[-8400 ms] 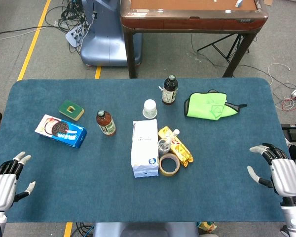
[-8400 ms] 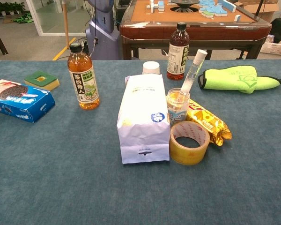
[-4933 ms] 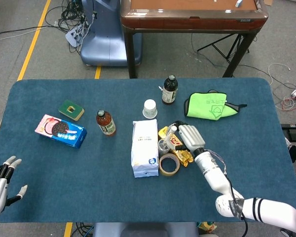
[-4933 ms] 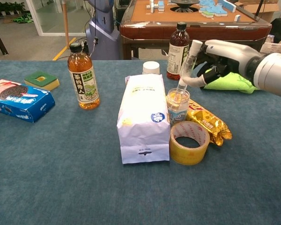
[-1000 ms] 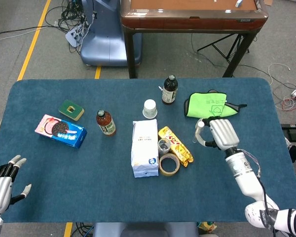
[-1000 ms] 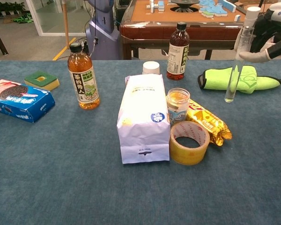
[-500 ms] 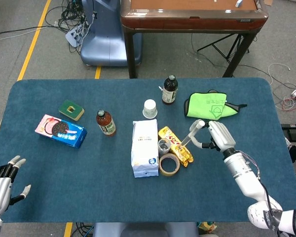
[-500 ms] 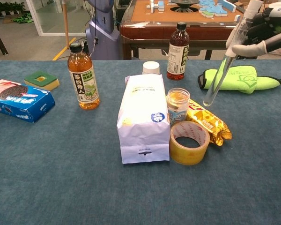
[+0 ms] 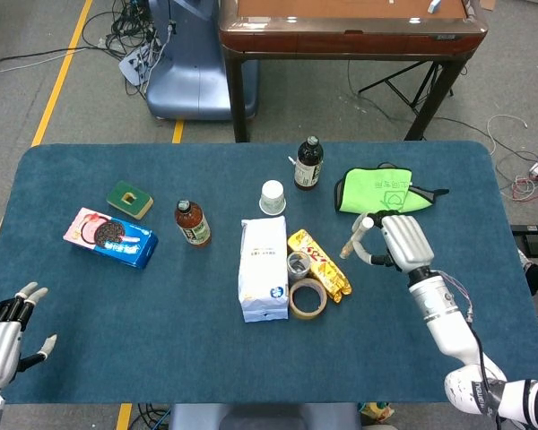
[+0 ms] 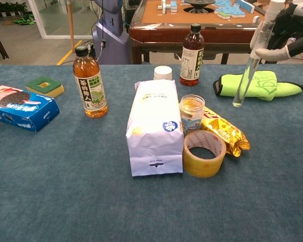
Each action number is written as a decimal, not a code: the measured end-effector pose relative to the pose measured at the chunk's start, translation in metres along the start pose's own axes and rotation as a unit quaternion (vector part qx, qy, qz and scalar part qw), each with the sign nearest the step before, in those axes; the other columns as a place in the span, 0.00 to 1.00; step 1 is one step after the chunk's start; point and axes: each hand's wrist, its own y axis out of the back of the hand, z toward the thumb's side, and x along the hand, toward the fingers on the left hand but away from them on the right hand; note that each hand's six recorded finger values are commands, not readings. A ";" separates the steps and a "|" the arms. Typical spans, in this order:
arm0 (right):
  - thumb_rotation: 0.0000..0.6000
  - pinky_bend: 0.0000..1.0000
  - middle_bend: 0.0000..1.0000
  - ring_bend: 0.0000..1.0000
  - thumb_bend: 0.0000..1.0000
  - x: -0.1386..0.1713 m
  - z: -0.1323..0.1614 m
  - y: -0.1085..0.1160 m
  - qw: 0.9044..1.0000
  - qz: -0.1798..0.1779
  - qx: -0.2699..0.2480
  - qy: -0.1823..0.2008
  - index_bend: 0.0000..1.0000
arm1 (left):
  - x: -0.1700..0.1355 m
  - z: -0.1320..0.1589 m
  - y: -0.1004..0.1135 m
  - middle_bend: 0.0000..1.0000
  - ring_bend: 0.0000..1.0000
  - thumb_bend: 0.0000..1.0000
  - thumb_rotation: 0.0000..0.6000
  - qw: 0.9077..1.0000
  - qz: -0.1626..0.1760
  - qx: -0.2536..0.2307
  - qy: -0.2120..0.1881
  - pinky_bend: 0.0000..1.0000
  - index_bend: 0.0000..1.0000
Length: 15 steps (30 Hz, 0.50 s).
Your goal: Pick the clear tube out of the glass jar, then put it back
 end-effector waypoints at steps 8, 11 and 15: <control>1.00 0.32 0.52 0.39 0.51 0.000 0.007 0.010 0.998 -0.035 -0.052 0.014 0.70 | 0.000 -0.001 -0.001 0.09 0.17 0.30 1.00 1.000 -0.001 -0.001 0.001 0.13 0.15; 1.00 0.32 0.52 0.39 0.51 0.001 0.001 -0.005 0.999 0.005 -0.033 0.001 0.70 | 0.000 -0.001 -0.001 0.09 0.17 0.30 1.00 1.000 -0.001 -0.001 0.001 0.13 0.15; 1.00 0.32 0.52 0.39 0.51 0.002 -0.003 -0.023 0.998 0.054 -0.004 -0.011 0.70 | -0.001 -0.001 0.001 0.09 0.17 0.30 1.00 1.000 0.001 0.000 0.000 0.13 0.15</control>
